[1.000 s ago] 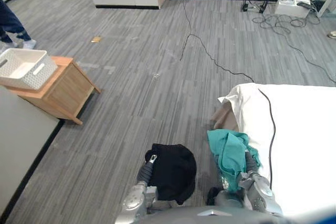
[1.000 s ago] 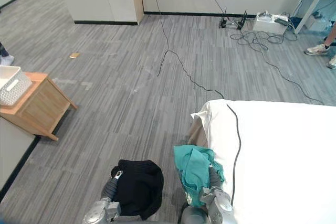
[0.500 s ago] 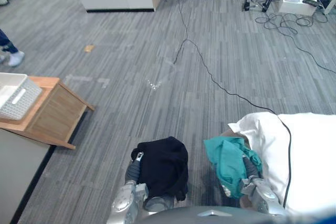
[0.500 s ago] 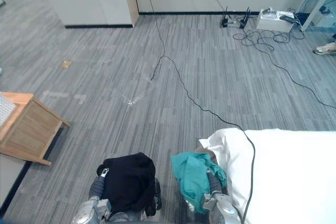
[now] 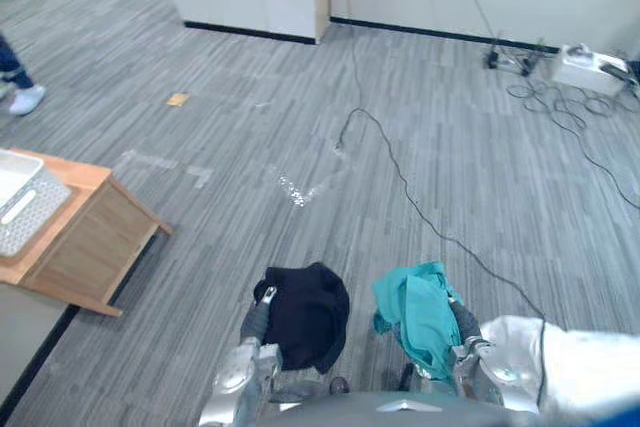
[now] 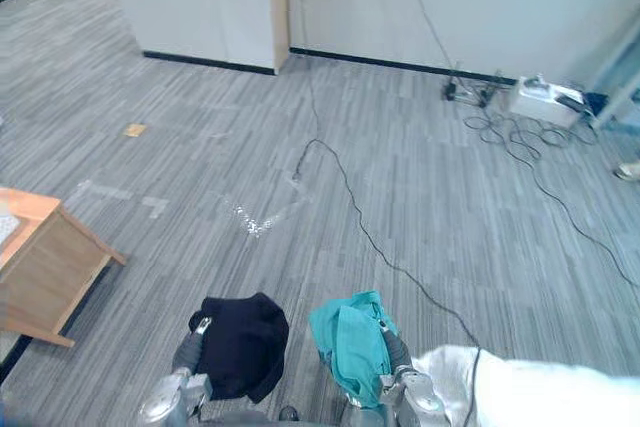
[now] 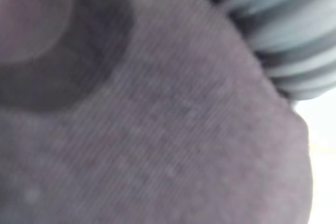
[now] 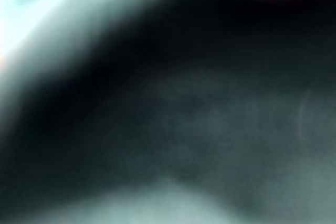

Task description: Tidy the bed and pick cloth on bed and put in laundry

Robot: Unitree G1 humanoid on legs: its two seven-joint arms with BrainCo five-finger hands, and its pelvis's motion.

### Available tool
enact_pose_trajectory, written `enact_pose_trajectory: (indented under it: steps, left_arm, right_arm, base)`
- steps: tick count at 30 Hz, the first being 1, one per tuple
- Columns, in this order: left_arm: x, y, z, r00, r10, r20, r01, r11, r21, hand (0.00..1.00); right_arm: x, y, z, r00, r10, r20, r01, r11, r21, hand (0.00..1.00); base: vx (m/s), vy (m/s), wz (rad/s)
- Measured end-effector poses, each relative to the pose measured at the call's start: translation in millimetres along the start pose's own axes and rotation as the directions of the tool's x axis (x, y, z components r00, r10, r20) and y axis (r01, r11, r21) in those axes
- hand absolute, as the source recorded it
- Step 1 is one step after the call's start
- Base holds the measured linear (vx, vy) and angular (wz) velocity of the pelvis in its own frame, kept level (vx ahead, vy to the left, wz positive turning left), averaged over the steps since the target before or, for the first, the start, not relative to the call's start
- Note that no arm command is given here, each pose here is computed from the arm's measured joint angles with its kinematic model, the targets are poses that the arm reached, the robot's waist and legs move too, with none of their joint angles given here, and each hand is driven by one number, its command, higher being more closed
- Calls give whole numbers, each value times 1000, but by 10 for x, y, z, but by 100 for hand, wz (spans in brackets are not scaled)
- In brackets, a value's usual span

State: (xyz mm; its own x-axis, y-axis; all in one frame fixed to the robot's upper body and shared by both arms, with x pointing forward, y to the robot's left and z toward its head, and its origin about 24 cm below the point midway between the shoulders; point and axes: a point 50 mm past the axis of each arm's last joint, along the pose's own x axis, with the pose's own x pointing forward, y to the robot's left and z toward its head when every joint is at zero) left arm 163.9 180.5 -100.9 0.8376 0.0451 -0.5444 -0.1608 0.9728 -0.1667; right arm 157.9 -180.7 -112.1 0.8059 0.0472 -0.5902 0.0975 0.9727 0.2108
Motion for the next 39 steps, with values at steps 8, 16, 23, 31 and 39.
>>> enact_pose_trajectory:
  steps: [8, 16, 23, 31, 39]
  left_arm:
    - [-331, 88, -512, 985, -32, -168, 1, 984, -180, 100]
    - [-363, 88, -555, 992, 10, -123, -44, 959, -280, 100]
    - [-267, 31, -455, 997, 1, -81, -25, 955, -297, 100]
    - [-138, 124, -408, 990, 25, -137, -60, 965, -256, 100]
    - [-10, 52, -380, 978, 75, -194, -118, 968, -220, 100]
  right_arm:
    - [-58, 134, 34, 998, -23, 59, 16, 993, 119, 100]
    - [-7, 24, -41, 999, -44, -30, 46, 994, 95, 100]
    - [-87, -184, -141, 995, -88, -47, 90, 995, 37, 100]
    - [-116, -177, -318, 987, -89, -131, 90, 996, 0, 100]
    - [-134, -174, -318, 991, -95, -97, 97, 995, 22, 100]
  base:
    - [476, -416, 47]
    - [565, -397, -9]
    - [525, -79, 4]
    - [613, 57, 76]
    - [499, -182, 141]
